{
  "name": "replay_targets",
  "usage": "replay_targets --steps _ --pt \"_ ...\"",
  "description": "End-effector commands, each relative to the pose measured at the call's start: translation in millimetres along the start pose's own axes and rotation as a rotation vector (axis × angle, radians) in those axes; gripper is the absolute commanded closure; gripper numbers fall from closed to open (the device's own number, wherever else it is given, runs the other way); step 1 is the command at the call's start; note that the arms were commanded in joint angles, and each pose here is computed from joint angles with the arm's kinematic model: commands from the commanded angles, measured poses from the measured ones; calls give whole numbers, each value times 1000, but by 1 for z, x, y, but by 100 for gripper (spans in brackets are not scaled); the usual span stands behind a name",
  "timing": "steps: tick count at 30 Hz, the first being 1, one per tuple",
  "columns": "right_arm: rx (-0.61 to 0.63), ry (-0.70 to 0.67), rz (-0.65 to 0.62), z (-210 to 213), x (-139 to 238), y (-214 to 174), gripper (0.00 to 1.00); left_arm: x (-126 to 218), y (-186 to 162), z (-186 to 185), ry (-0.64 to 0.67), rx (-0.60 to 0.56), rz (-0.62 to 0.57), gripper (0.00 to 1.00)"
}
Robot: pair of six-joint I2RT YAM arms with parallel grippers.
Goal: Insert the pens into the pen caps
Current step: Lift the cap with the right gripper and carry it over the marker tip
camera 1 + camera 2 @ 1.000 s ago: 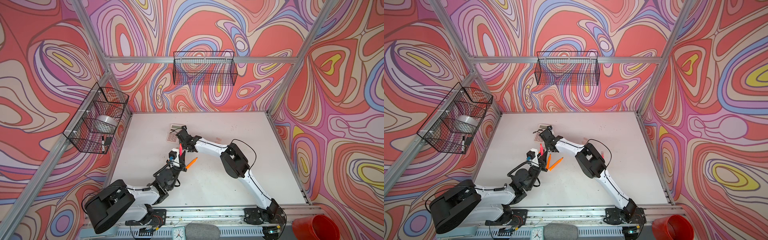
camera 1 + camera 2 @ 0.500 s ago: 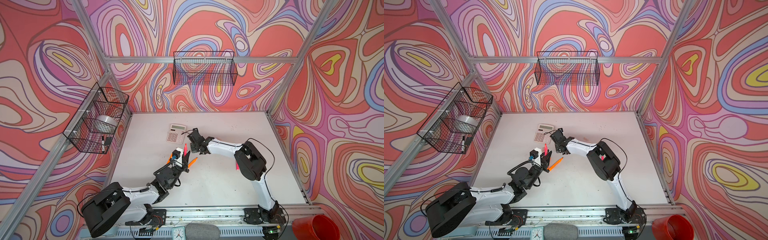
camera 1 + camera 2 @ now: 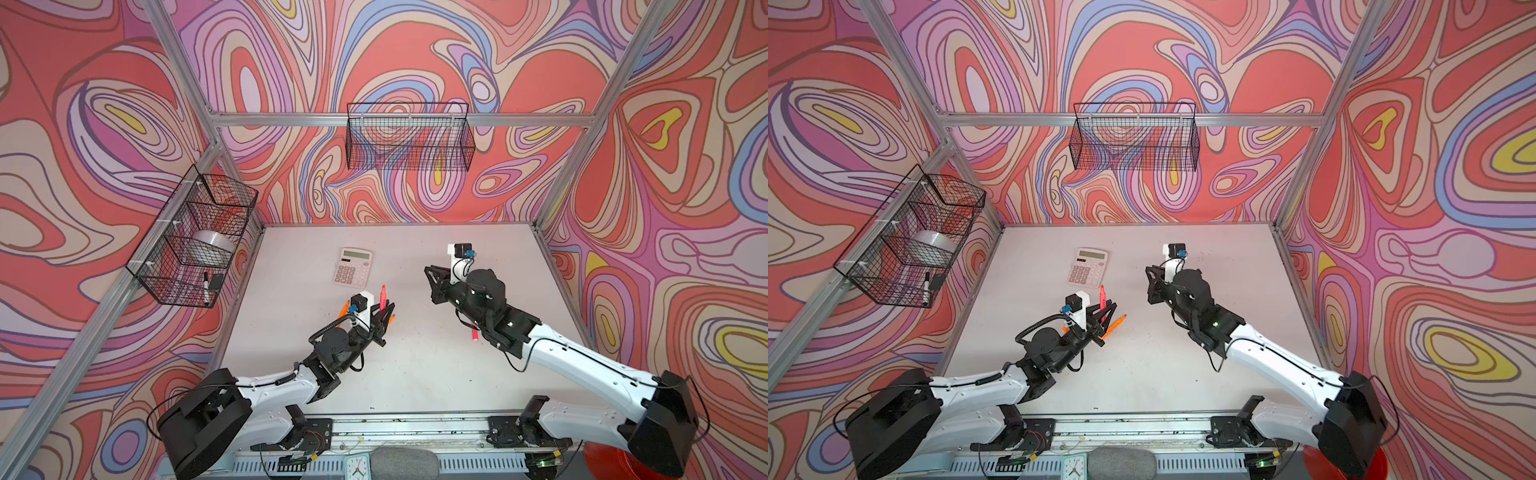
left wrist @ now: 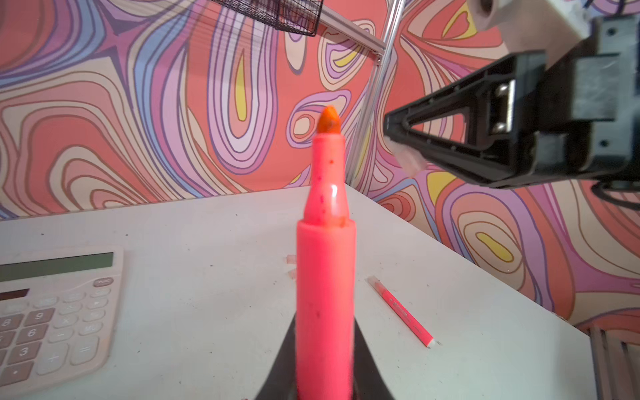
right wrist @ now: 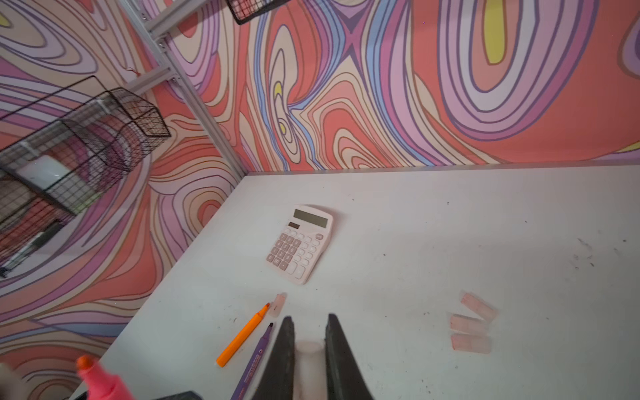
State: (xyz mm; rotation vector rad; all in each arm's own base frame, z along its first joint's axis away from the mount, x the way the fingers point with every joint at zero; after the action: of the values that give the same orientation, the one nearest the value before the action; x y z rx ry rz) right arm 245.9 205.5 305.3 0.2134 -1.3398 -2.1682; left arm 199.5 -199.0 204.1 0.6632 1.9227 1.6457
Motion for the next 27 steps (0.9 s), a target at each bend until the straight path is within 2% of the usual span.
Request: replay_targets --steps 1,5,7,15,27 --pt "28 209 -114 16 17 8 100 3 2 -12 -141 -25 -90 100" --pt "22 295 -172 21 30 13 100 -5 0 -26 -278 -55 -66 100" --pt "27 369 -182 25 32 10 100 -6 1 -28 -304 -38 -70 100" --pt "54 745 -60 59 20 -5 100 -10 0 -32 -340 -30 -49 100" --pt "2 811 -90 56 19 -18 100 -7 3 -34 -363 -24 -70 100"
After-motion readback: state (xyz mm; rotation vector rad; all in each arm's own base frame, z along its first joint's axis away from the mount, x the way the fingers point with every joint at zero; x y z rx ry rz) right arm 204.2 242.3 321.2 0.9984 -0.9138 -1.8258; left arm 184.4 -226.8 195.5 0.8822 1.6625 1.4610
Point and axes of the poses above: each gripper's point midway between its finger pads, its own x axis back along the fingers, its own z axis along the line the jaws close on, y = z × x, the point moved 8 cm from there along x, back along the fingers, and after that the axes turned 7 degrees about -x, right-handed, at the moved point
